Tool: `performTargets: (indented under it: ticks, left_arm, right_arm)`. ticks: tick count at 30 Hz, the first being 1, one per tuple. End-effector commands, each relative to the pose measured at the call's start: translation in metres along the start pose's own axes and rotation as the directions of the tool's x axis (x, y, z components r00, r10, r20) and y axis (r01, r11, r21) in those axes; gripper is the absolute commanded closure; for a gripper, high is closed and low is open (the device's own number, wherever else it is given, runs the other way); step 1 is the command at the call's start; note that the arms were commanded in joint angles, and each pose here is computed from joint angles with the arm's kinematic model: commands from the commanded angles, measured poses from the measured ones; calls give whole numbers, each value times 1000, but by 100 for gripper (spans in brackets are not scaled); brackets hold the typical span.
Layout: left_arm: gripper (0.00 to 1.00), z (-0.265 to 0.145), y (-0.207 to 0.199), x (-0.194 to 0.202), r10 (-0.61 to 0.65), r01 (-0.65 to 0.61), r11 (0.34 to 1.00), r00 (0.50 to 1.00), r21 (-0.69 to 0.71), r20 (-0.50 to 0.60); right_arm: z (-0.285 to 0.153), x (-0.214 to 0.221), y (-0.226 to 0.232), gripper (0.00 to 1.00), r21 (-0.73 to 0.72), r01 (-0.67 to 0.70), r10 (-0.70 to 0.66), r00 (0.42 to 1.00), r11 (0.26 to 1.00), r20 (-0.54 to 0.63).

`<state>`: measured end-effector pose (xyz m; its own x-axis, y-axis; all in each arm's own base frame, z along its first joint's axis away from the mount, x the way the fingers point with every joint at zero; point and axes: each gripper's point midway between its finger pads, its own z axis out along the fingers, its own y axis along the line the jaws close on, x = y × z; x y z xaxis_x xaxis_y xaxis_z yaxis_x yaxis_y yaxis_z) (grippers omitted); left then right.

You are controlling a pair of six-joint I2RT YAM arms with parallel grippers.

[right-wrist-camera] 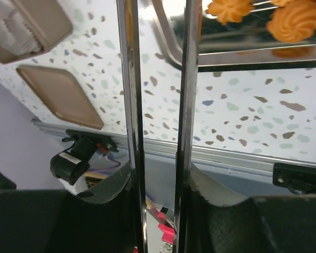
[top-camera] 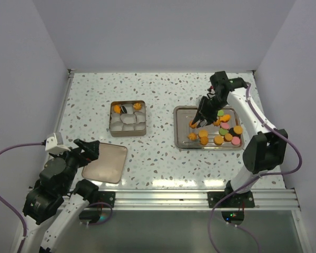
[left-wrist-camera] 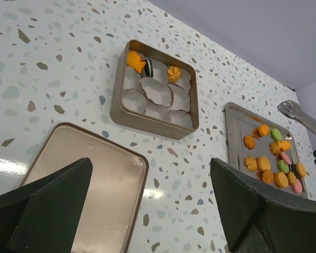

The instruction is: Pack the cookies

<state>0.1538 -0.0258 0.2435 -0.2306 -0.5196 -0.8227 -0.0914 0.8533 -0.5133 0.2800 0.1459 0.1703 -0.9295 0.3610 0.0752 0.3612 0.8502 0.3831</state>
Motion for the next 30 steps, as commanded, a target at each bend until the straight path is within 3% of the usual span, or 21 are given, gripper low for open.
performTargets:
  ticks: [1, 8, 11, 17, 22, 30]
  left_arm:
    - [0, 0, -7, -9, -15, 14, 999, 999, 34, 40]
    - [0, -1, -7, -10, -18, 16, 999, 999, 36, 46]
    - [0, -2, -6, -11, -24, 22, 999, 998, 35, 51]
    - [0, -4, -6, -12, -27, 25, 999, 998, 39, 54]
    - [0, -4, -6, -12, -29, 26, 999, 998, 42, 57]
    - [0, -5, -6, -12, -30, 27, 999, 998, 43, 58]
  right_arm:
    - [-22, 20, 42, 84, -108, 57, -59, 998, 993, -21]
    - [-26, 45, 86, 84, -144, 143, -148, 989, 979, -25]
    - [-25, 33, 68, 83, -70, 134, -134, 991, 988, 15]
    - [-13, 25, 25, 77, -10, 91, -91, 996, 996, -25]
    - [-1, 21, -7, 67, 79, 74, -71, 996, 994, -49]
    - [16, 17, -25, 61, 131, 54, -44, 996, 990, -75]
